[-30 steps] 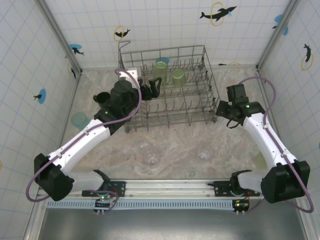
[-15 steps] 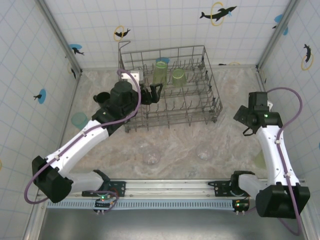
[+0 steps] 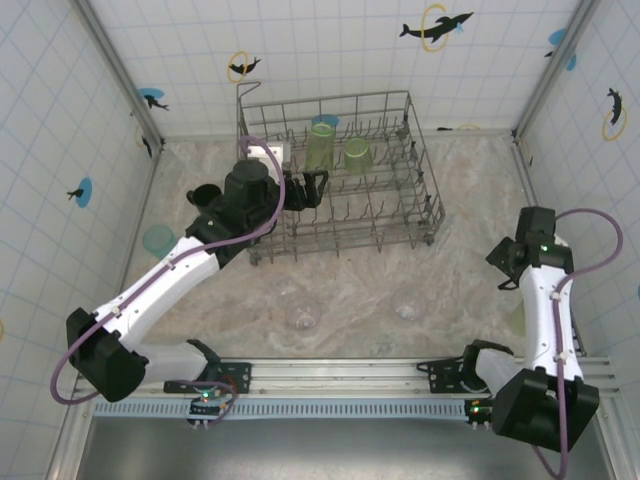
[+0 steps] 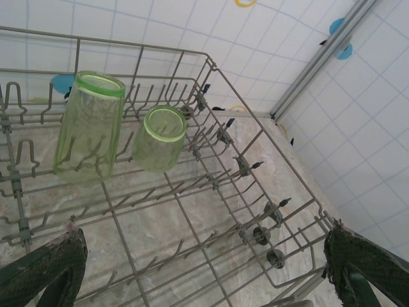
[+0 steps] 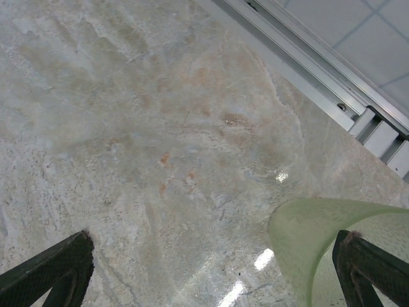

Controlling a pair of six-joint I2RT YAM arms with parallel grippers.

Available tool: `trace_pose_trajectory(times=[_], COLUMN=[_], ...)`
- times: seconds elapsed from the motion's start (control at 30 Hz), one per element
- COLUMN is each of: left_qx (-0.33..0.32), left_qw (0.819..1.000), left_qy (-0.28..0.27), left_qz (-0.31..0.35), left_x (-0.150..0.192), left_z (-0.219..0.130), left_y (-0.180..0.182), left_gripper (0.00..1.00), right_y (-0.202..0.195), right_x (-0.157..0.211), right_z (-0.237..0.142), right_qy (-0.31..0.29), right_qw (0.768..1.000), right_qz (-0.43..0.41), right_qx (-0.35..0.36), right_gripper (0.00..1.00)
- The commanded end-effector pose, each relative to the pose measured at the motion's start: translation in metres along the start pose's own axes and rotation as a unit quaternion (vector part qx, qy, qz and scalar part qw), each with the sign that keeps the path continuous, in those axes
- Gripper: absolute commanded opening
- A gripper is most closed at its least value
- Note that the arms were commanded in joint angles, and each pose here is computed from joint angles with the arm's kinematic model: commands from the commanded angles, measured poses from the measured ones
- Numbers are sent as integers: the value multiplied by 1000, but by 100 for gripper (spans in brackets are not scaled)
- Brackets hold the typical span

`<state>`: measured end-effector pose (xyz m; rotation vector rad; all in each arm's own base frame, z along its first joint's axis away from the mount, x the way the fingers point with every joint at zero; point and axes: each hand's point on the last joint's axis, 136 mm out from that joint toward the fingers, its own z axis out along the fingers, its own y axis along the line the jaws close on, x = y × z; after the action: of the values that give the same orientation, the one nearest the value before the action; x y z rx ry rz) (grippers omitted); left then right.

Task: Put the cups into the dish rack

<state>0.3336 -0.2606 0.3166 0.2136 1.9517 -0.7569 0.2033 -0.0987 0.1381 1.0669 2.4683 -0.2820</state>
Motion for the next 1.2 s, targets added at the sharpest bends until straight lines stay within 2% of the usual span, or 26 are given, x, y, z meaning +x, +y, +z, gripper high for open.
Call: trace_pose_trajectory(times=[0.0,0.23,0.47,0.67,0.73,0.8,0.83,0.9,1.03,1.07,1.17], left_qx=[1,11,0,8,3,-2,-2,0,2,1,0], left_qw=[1000,1000,999,999,999,999,999,999,998,998,998], left_qy=[8,27,33,42,41,44,45,49,55,57,62], left_qz=[-7,-4,-4,-6,-3,-2,-2,-3,-11,-15,-17], left_x=[1,7,14,17,17,19,19,21,26,28,31], left_z=[4,10,16,20,22,23,23,24,24,23,21], left_y=[-1,-5,2,-1,1,3,3,2,3,3,5], left_gripper=[98,98,98,98,98,97,98,98,98,98,98], right_y=[-1,-7,-9,-8,-6,-7,-7,-5,-3,-3,0], right_x=[5,11,23,35,39,40,40,39,40,40,39], right_z=[6,14,24,34,37,38,39,39,41,42,42], right_qy=[11,6,12,37,43,41,40,39,48,51,52], right_qw=[1000,999,999,999,998,998,998,998,998,998,997], right_qz=[11,21,12,9,8,8,7,3,-6,-8,-11], right_qx=[-25,-36,-36,-35,-40,-39,-39,-44,-47,-46,-51], right_gripper=[100,99,84,76,67,63,56,31,4,0,0])
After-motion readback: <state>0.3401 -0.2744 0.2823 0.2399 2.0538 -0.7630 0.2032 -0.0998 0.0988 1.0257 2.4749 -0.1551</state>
